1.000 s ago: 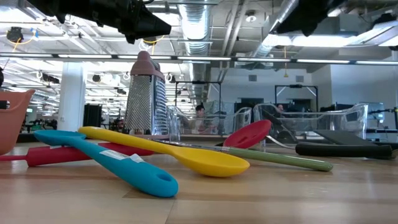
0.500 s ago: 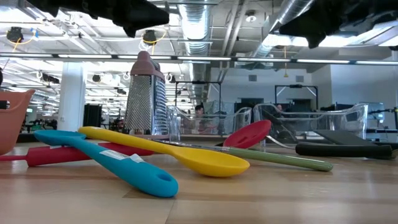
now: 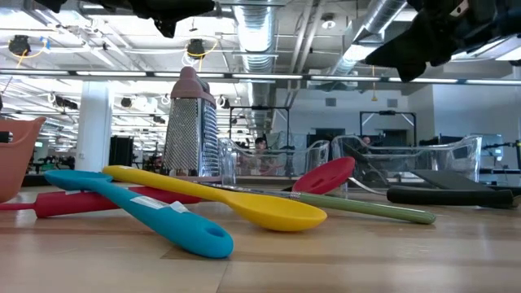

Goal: Pick & Place Kitchen Items
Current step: Put the yellow serving spoon into the left transparent bin

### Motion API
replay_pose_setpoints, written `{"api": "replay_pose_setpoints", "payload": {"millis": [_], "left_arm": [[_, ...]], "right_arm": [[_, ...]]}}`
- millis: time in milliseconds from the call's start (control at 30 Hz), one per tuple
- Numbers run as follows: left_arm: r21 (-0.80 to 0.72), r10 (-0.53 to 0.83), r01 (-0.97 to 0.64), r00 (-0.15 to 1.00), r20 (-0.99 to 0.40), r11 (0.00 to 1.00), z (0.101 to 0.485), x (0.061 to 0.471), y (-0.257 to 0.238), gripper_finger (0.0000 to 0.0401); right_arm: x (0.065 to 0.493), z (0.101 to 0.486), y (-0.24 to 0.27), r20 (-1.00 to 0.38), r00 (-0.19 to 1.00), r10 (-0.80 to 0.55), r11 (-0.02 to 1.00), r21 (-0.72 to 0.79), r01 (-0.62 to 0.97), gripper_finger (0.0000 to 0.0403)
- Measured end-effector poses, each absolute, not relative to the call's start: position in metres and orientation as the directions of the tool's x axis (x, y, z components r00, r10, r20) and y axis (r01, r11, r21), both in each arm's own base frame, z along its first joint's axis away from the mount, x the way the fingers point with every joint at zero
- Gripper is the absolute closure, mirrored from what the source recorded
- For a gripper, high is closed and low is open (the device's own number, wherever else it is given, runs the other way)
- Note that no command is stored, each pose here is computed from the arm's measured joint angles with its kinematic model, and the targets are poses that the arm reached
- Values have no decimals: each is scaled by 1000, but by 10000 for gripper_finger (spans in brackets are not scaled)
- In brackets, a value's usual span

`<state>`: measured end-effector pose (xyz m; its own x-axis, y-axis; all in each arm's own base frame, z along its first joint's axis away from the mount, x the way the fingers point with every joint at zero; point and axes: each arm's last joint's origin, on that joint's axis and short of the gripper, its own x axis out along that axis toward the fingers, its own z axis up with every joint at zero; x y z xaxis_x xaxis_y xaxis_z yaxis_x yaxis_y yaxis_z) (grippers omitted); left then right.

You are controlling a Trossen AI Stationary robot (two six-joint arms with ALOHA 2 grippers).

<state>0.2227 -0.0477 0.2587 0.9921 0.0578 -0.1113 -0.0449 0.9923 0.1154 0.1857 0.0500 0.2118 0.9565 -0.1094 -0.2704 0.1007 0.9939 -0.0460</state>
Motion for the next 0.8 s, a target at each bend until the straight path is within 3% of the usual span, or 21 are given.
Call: {"api": "replay_pose_setpoints", "payload": {"millis": [300,600,800], "left_arm": [[100,58,-48,994,-94,994,263,224,-48,342],[157,-16,16,1000,-6,987,300,239,-60,397],[233,-36,58,994,-99,971,300,275,-76,398]], "right_arm": [[188,212,48,-259,958,-122,991,-81,104,400],[187,217,48,-233,966,-117,989,-120,91,400],[184,218,47,-235,965,-117,988,-123,90,401]]}}
